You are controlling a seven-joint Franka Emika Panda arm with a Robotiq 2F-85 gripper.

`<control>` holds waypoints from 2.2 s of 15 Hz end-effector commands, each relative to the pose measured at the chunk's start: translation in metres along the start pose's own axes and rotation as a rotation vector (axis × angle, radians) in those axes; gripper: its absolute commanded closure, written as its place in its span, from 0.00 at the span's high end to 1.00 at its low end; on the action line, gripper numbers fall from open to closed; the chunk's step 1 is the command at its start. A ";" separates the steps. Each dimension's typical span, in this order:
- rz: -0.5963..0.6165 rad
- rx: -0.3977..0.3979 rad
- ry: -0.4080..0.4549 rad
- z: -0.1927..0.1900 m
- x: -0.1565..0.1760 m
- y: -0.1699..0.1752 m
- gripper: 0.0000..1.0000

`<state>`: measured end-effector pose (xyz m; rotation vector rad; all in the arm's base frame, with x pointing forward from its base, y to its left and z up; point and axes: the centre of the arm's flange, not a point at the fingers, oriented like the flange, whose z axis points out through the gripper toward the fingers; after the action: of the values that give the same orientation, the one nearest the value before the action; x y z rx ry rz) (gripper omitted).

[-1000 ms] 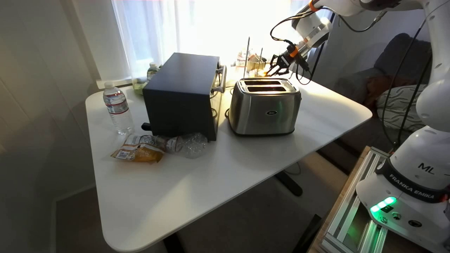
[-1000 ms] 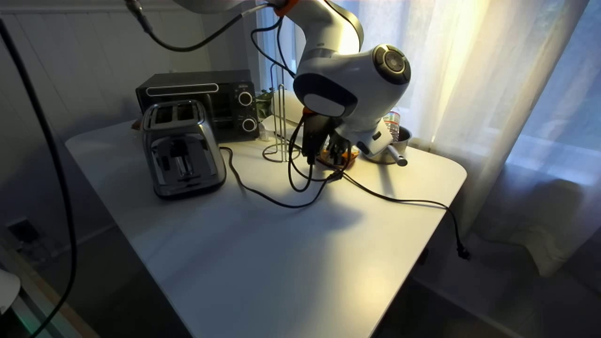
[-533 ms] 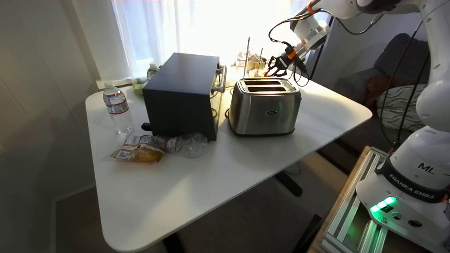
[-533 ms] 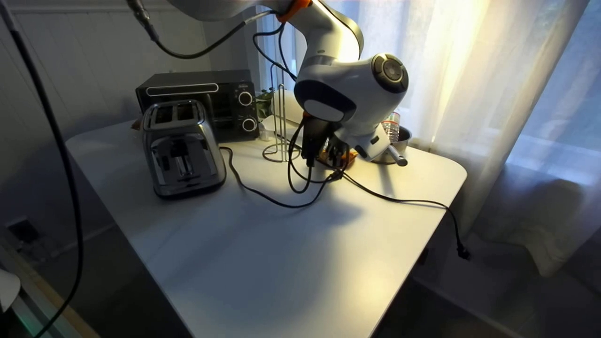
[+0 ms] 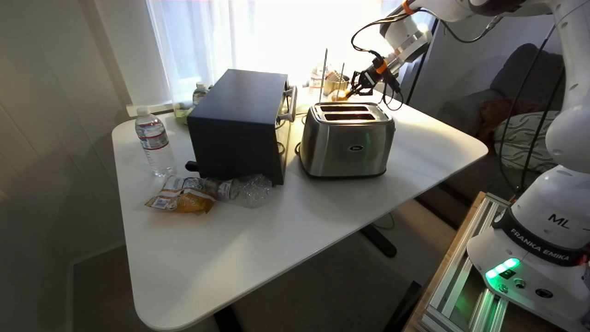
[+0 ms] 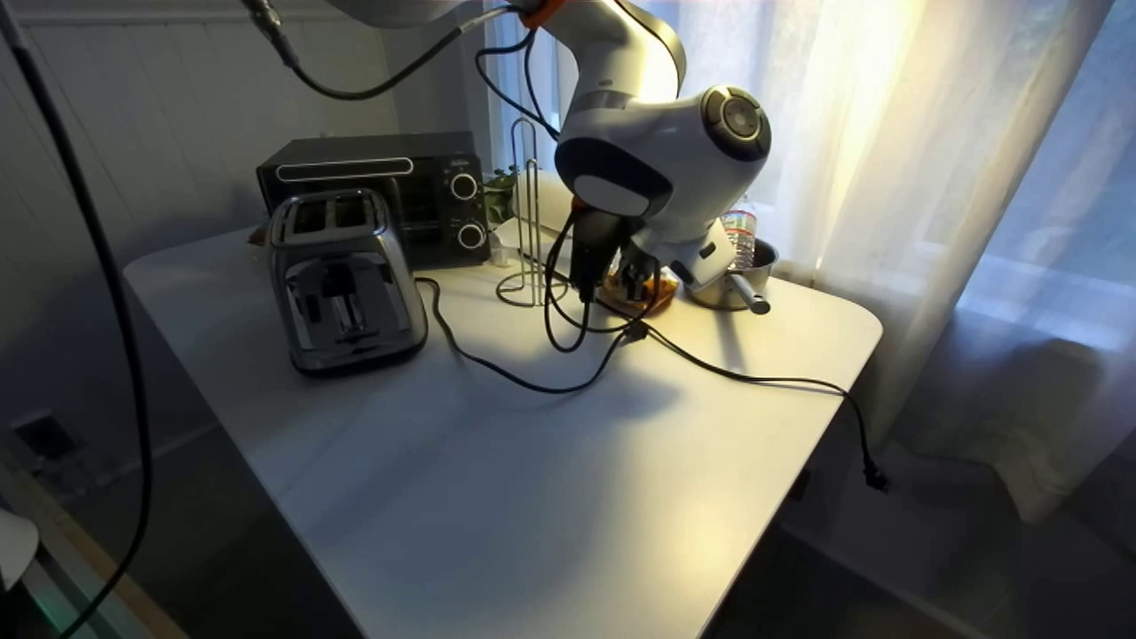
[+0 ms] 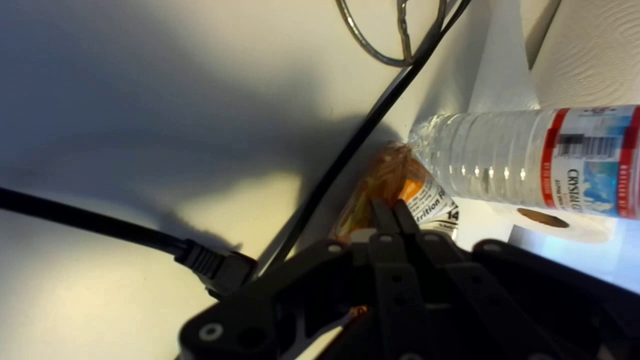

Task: Pick up the snack packet near the pot and slot it in the toaster

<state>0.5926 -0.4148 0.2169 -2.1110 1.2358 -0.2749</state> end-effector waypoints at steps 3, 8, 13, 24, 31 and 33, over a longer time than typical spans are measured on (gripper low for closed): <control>-0.007 0.017 0.004 -0.042 -0.029 -0.037 0.04; 0.027 -0.054 0.023 -0.090 -0.055 -0.054 0.03; 0.058 -0.193 -0.074 -0.141 -0.106 -0.061 0.01; 0.079 -0.359 -0.396 -0.230 -0.197 -0.076 0.01; 0.214 -0.301 -0.702 -0.208 -0.242 -0.087 0.00; 0.184 -0.322 -0.684 -0.212 -0.233 -0.087 0.01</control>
<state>0.4265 -0.2838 0.4658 -2.0522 1.0778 0.7191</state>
